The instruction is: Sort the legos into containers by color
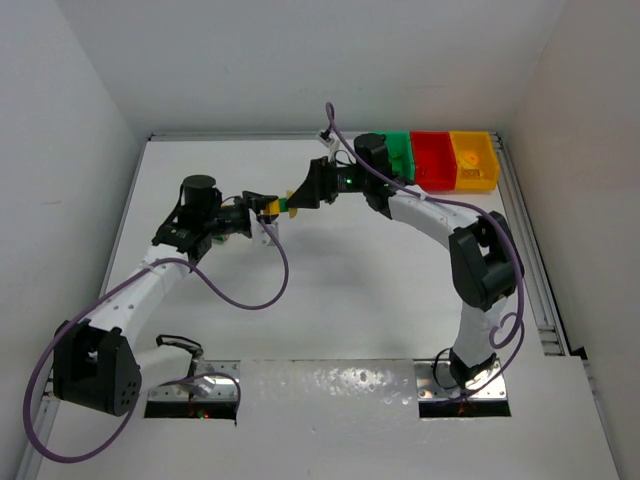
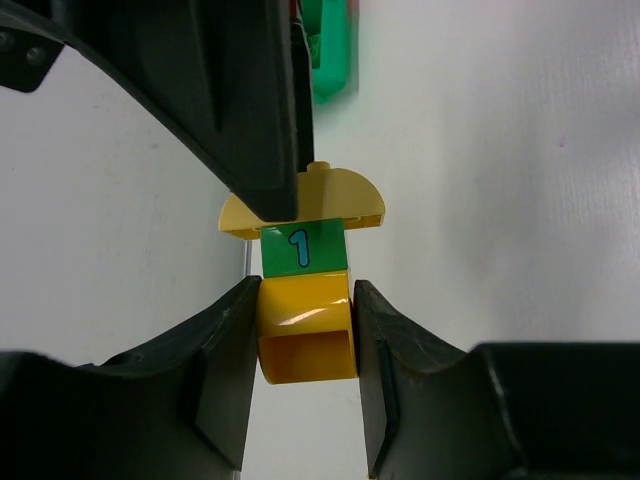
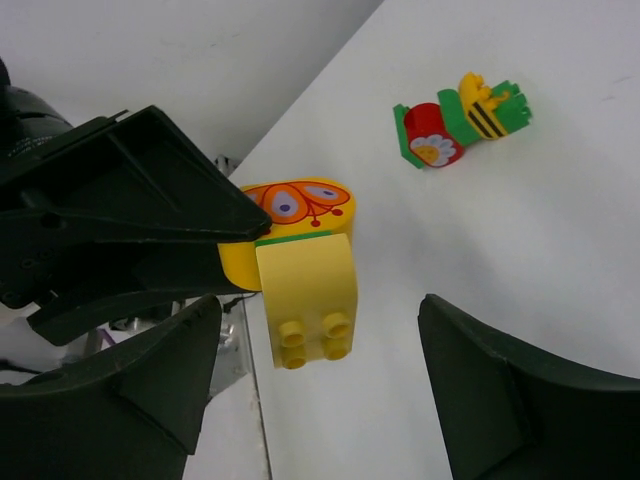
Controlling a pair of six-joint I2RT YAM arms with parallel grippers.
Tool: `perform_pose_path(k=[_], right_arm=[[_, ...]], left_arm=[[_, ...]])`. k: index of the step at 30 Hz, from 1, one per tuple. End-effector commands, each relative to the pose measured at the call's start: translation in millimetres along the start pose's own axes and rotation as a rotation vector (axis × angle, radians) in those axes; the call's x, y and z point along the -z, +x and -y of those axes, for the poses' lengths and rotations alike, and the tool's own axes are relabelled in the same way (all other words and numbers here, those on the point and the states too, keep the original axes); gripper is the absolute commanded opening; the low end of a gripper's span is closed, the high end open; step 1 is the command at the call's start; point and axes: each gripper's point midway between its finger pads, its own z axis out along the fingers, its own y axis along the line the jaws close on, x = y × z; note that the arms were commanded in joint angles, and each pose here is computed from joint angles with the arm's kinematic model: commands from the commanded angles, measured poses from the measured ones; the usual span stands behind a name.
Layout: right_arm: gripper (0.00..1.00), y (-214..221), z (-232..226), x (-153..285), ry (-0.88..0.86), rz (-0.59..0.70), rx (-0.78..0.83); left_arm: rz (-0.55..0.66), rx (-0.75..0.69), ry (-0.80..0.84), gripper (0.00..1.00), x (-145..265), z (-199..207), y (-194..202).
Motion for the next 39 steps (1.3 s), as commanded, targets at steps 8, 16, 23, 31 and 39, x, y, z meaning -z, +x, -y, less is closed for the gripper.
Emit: perform_pose_path(k=[8,16,23,31,39], right_arm=[[0.46,-6,-27,-5,-0.123,0.035,0.045],[0.22,1,-31,0,-0.132,0.001,0.053],[0.00,6,-20,14,-0.100,-0.011,0.056],[0.00,-1,8,56,-0.018,0.007,0.036],[0.00,-32,96,111,0.544,0.000,0.107]], left_arm=[[0.077,-0.034,-0.040,0.00,1,-14,-24],[0.044,0.017,-0.036,0.00,1,-8,-16],[-0.041,0.058,-0.018,0.00,3,1,3],[-0.050,0.085,-0.006,0.00,2,11,8],[-0.097,0.198,-0.056,0.00,3,8,18]])
